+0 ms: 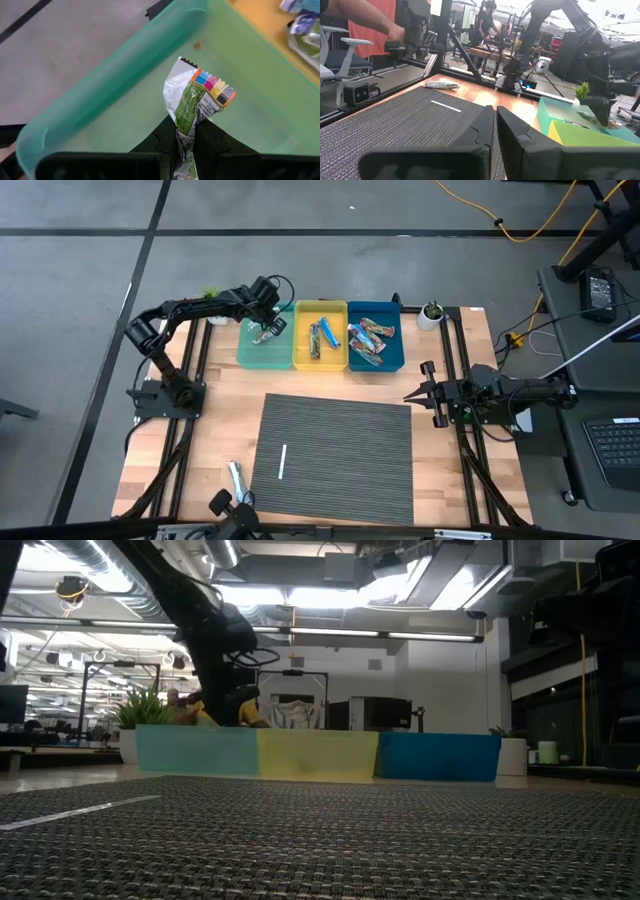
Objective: Pick and place Granola Bars by type
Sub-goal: Put the yellow granola bar into the green bin
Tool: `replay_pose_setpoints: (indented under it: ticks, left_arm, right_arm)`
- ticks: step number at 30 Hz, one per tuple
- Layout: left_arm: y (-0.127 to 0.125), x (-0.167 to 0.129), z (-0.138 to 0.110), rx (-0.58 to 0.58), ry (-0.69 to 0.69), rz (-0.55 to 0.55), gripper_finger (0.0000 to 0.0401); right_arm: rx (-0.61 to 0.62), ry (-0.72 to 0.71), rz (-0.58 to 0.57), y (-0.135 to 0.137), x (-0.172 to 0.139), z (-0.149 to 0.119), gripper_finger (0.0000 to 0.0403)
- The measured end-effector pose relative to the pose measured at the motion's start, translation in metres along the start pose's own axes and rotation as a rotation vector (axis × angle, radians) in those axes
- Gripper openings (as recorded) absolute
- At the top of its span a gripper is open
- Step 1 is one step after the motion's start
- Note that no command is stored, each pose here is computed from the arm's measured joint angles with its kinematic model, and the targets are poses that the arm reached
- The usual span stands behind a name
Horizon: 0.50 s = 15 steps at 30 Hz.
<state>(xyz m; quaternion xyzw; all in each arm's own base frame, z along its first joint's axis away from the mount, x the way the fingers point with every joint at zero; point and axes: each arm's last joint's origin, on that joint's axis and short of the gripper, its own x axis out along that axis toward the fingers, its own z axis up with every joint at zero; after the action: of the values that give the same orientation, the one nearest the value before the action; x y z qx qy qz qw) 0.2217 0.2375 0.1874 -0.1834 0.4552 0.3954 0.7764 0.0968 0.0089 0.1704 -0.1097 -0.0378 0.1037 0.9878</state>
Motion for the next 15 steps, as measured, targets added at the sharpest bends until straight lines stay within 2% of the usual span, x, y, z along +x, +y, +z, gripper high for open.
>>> replay_pose_setpoints:
  ticks: [7,15]
  left_arm:
    - [0.0008,0.0068,-0.0011,0.001,0.013,0.003,0.0036]
    - [0.0008,0.0067,-0.0026,0.024,0.029,0.003,0.0070]
  right_arm:
    - [0.000,0.000,0.000,0.0000,0.0000,0.0000,0.0026]
    - [0.000,0.000,0.000,0.0000,0.0000,0.0000,0.0026]
